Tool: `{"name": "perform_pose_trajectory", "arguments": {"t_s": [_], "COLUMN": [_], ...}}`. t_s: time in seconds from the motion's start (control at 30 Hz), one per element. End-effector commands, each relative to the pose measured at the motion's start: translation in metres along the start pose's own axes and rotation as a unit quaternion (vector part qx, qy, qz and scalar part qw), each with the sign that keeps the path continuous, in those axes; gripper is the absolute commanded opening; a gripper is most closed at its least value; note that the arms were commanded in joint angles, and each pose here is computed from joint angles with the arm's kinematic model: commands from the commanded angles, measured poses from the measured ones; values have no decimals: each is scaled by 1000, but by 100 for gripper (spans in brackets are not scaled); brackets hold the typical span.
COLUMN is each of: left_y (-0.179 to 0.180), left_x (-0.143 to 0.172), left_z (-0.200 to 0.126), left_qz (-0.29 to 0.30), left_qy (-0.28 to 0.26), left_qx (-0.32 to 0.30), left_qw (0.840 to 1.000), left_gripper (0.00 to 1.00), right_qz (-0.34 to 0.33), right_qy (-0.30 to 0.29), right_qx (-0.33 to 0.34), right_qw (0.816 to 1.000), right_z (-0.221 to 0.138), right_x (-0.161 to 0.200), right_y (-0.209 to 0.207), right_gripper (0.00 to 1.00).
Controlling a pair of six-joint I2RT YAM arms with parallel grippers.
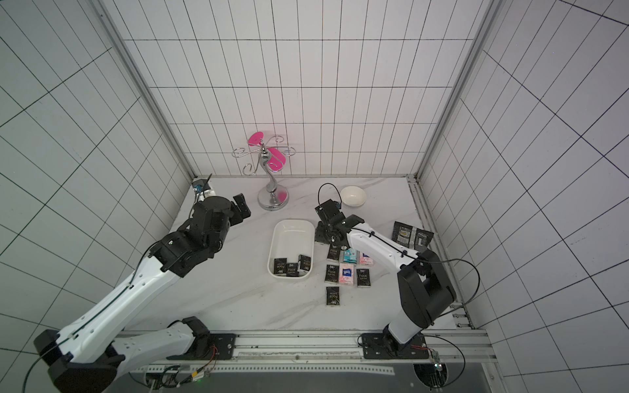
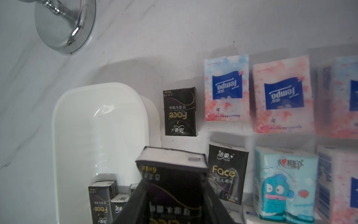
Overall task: Take the pocket tissues out of the storage box
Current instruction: Place the pocket tissues at the center of the board.
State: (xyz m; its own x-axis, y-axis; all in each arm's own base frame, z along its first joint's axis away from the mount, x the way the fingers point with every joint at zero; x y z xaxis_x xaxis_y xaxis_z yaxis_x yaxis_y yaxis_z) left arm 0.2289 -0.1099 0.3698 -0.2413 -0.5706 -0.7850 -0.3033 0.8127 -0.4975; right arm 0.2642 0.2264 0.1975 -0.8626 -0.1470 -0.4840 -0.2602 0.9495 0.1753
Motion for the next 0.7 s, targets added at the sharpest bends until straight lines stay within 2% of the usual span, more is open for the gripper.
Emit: {"name": "perform_pose_trajectory", "arguments": {"t_s": [0.0, 0.37, 0.67], "left_y": [-3, -8, -7], "left_x": [1, 6, 4], "left_z": [4, 11, 9], "left_qz": [-3, -2, 0], "left_qy": [-4, 5, 1], "left_qx": [-2, 1, 0], "left_qw": [1000, 1000, 1000], "left_gripper": [98, 99, 98], "right_qz": [-10, -9, -13], "right_qy": [9, 52, 64], "right_qx": [-7, -15, -7], "right_qw": [1000, 999, 998], "right_z": [7, 43, 64], "right_x": [13, 26, 26], "right_y": [-6, -6, -4], "right_gripper": [40, 40, 41]}}
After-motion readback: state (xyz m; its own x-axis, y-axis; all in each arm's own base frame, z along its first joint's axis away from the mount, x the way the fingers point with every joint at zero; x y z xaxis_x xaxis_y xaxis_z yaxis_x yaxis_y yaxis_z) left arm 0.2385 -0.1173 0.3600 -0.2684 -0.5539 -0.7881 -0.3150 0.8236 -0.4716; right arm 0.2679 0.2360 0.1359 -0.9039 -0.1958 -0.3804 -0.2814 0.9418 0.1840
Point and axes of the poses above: each gripper's point midway between its finger pads, its own z axis out along the fingers, its own y axis along the line the jaws close on, x = y × z, the point moved 10 cm from there along -z, back along the fingers, and after that the axes turned 15 degrees about -z, right-handed, at the moved point
